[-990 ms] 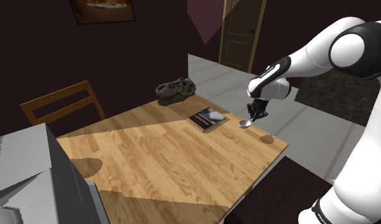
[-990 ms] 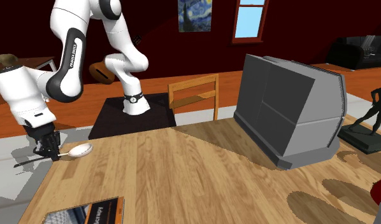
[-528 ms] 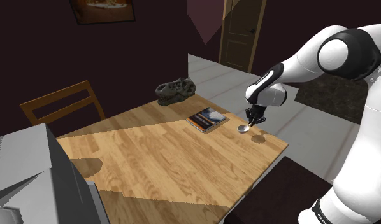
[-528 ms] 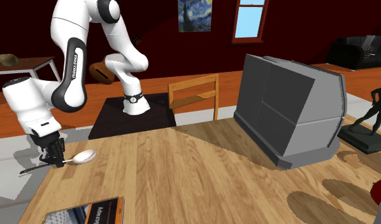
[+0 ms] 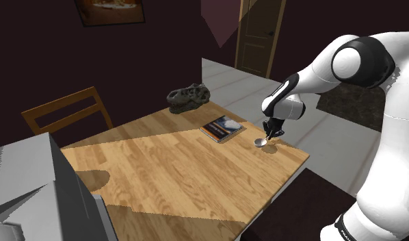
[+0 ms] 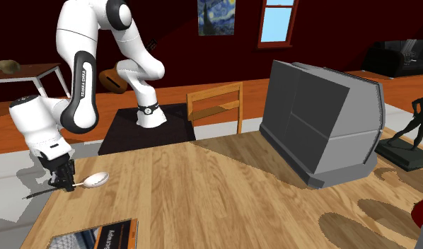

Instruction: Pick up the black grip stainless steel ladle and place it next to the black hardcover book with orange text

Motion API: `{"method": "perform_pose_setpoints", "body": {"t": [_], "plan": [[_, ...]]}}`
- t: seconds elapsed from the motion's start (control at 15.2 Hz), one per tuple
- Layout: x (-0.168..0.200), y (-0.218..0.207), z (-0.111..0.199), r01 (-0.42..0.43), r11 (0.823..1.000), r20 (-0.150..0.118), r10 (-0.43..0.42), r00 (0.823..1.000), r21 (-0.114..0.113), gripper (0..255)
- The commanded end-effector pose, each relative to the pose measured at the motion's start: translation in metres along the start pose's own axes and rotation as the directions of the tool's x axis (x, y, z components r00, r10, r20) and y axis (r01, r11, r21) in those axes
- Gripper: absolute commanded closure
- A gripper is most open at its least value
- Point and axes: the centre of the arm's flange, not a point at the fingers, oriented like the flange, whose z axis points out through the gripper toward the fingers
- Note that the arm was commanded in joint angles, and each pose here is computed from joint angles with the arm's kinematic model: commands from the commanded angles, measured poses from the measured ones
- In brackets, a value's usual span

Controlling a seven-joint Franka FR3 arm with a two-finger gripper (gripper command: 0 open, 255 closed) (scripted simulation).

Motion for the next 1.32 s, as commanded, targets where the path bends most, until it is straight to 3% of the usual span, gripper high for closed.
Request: {"method": "perform_pose_setpoints", "body": {"t": [0.0,0.2,0.26,0.59,0.86,1.25], "plan": [[0.000,0.000,0.000,0.000,1.000,0.000,0.000,1.000,0.000,255],[0.000,0.000,0.000,0.000,1.000,0.000,0.000,1.000,0.000,255],[0.000,0.000,0.000,0.000,1.000,0.000,0.000,1.000,0.000,0],[0.000,0.000,0.000,0.000,1.000,0.000,0.000,1.000,0.000,0],[0.000,0.000,-0.050,0.000,1.000,0.000,0.000,1.000,0.000,0],[0.000,0.000,-0.050,0.000,1.000,0.000,0.000,1.000,0.000,0]]}}
